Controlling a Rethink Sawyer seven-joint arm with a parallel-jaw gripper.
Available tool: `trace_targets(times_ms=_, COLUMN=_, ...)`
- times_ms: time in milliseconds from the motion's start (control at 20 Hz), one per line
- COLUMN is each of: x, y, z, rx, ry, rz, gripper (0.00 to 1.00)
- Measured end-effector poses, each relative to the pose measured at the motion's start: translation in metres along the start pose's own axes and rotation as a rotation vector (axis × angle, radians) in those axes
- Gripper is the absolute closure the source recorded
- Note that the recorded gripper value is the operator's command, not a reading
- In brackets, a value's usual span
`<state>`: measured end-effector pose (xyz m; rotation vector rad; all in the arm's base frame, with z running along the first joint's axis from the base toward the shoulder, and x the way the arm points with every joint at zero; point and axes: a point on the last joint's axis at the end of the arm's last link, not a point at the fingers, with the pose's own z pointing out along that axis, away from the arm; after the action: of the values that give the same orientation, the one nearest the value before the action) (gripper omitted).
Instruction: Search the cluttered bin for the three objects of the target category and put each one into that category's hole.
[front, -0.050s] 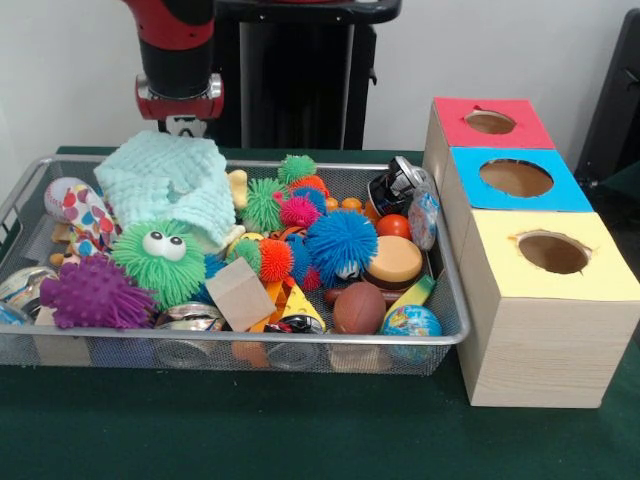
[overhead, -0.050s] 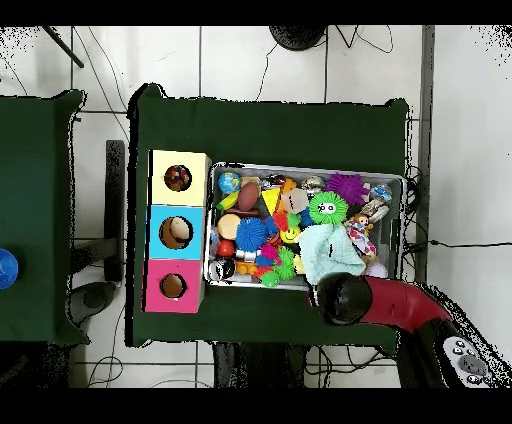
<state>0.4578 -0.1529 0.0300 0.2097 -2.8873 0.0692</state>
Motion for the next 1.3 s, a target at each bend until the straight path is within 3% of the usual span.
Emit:
trace_targets(times_ms=250, x=-0.027, y=0.008, z=-0.031, rx=0.022, ry=-0.057, rz=0.016, gripper=0.0)
trace_targets(times_ms=300, x=-0.04, y=0.007, z=-0.042, rx=0.032, ry=-0.083, rz=0.027, gripper=0.0)
trace_targets(times_ms=650, x=-0.076, y=-0.019, z=-0.064, rx=0.051, ry=-0.15, rz=0.087, gripper=0.0)
trace_targets(times_ms=1050, x=-0.091, y=-0.05, z=-0.091, rx=0.078, ry=-0.076, rz=0.14, gripper=0.0)
trace_targets(times_ms=1300, x=-0.104, y=-0.064, z=-0.108, rx=0.098, ry=-0.078, rz=0.151, gripper=0.0)
